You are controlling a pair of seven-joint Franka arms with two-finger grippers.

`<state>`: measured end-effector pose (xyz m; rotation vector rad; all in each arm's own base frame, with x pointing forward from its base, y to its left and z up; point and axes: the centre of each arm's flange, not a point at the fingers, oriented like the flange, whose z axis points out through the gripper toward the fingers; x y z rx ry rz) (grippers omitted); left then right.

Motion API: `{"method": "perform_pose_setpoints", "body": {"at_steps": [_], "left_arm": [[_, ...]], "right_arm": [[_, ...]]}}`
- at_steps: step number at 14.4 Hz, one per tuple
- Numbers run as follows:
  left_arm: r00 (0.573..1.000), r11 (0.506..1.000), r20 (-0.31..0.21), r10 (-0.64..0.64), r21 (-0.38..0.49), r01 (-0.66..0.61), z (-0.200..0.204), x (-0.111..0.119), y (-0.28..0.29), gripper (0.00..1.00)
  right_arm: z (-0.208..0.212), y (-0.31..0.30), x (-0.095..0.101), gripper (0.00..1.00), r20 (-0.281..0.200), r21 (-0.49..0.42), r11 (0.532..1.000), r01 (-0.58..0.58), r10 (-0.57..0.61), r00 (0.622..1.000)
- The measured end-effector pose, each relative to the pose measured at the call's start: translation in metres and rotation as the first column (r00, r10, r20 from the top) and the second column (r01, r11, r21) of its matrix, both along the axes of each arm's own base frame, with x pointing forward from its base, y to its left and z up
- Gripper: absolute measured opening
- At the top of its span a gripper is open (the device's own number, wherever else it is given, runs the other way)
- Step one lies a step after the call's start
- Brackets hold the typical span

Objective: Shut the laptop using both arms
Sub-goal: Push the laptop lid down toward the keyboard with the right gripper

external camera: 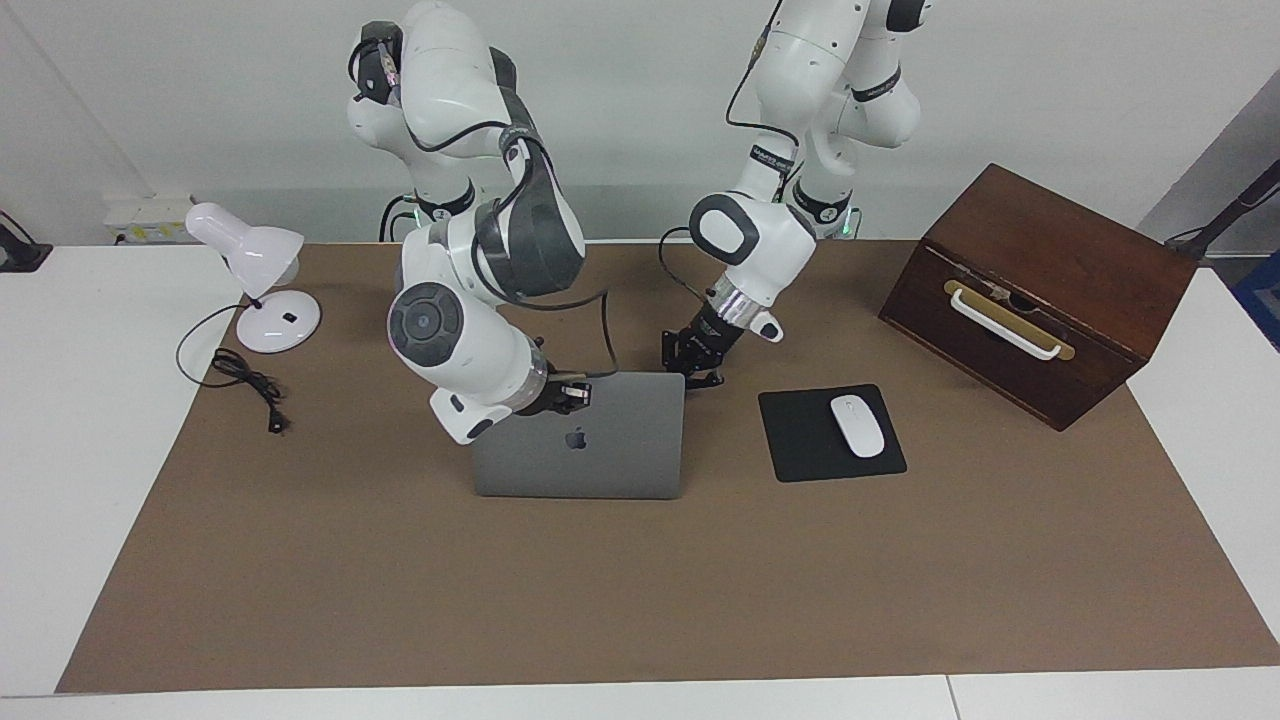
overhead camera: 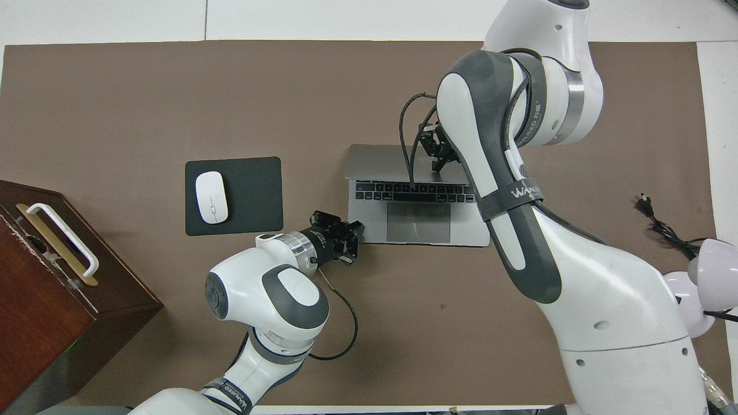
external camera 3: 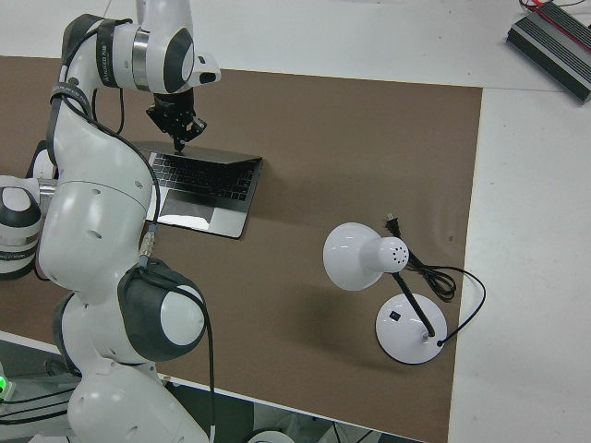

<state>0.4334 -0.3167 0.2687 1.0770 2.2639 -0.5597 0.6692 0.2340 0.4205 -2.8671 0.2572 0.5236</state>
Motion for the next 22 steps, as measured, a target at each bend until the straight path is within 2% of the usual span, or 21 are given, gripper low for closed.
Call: {"method": "perform_pose_setpoints", "body": {"at_steps": [7, 22], "left_arm": [[1.0, 1.0, 0.019, -0.013, -0.001, 0.013, -0.001, -0.002, 0.001, 0.01], [0.999, 1.0, 0.03, -0.027, 0.003, 0.027, -0.002, -0.002, 0.002, 0.01]], "right_arm": [[-0.046, -0.008, 0.009, 0.01, -0.065, 0.004, 0.999, 0.044, -0.044, 0.997], [-0.074, -0.017, 0.018, 0.01, -0.11, 0.065, 0.993, 0.094, -0.087, 0.99]]}}
